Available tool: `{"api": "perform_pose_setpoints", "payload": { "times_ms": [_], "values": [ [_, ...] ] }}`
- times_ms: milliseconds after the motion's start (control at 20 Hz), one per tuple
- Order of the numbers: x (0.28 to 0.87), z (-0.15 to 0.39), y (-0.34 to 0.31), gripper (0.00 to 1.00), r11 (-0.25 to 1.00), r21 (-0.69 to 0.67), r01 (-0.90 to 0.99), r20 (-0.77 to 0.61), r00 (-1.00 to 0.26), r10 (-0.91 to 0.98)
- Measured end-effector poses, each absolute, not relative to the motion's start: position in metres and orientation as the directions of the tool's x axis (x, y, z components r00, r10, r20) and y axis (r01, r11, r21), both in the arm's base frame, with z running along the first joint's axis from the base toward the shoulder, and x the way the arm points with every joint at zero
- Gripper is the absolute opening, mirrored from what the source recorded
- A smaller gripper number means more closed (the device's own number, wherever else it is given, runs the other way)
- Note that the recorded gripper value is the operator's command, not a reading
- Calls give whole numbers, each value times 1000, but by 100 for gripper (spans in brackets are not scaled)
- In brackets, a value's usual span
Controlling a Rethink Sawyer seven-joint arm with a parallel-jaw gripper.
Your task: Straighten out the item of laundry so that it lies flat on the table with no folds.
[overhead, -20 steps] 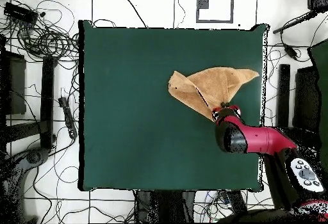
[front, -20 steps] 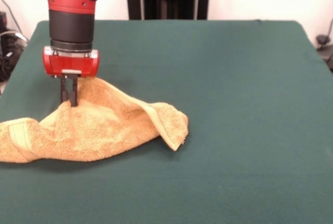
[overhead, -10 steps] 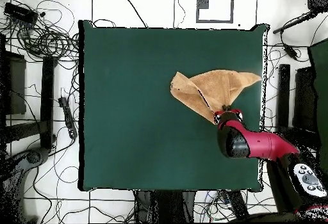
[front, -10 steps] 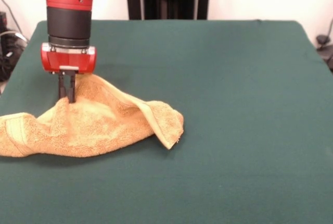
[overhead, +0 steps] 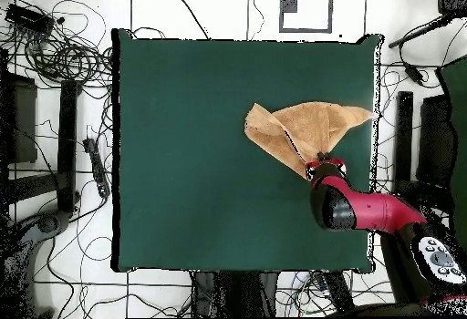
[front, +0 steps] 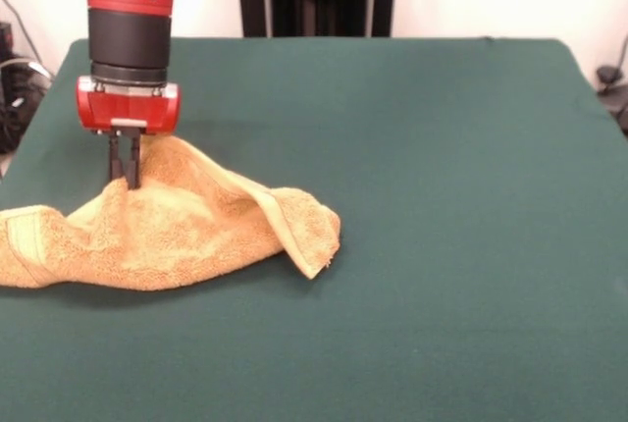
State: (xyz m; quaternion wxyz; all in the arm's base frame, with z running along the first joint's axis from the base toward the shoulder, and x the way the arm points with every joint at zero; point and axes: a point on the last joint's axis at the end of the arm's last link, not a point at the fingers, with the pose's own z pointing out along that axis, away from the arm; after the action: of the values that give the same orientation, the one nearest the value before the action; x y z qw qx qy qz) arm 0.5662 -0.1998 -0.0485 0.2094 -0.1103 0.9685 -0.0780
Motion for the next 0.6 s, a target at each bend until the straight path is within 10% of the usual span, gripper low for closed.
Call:
{"api": "perform_pose_setpoints", "payload": {
  "times_ms": [600],
  "values": [
    [545,-49,-202,0,959,-216,-184,-397,-881,-258]
  ]
}}
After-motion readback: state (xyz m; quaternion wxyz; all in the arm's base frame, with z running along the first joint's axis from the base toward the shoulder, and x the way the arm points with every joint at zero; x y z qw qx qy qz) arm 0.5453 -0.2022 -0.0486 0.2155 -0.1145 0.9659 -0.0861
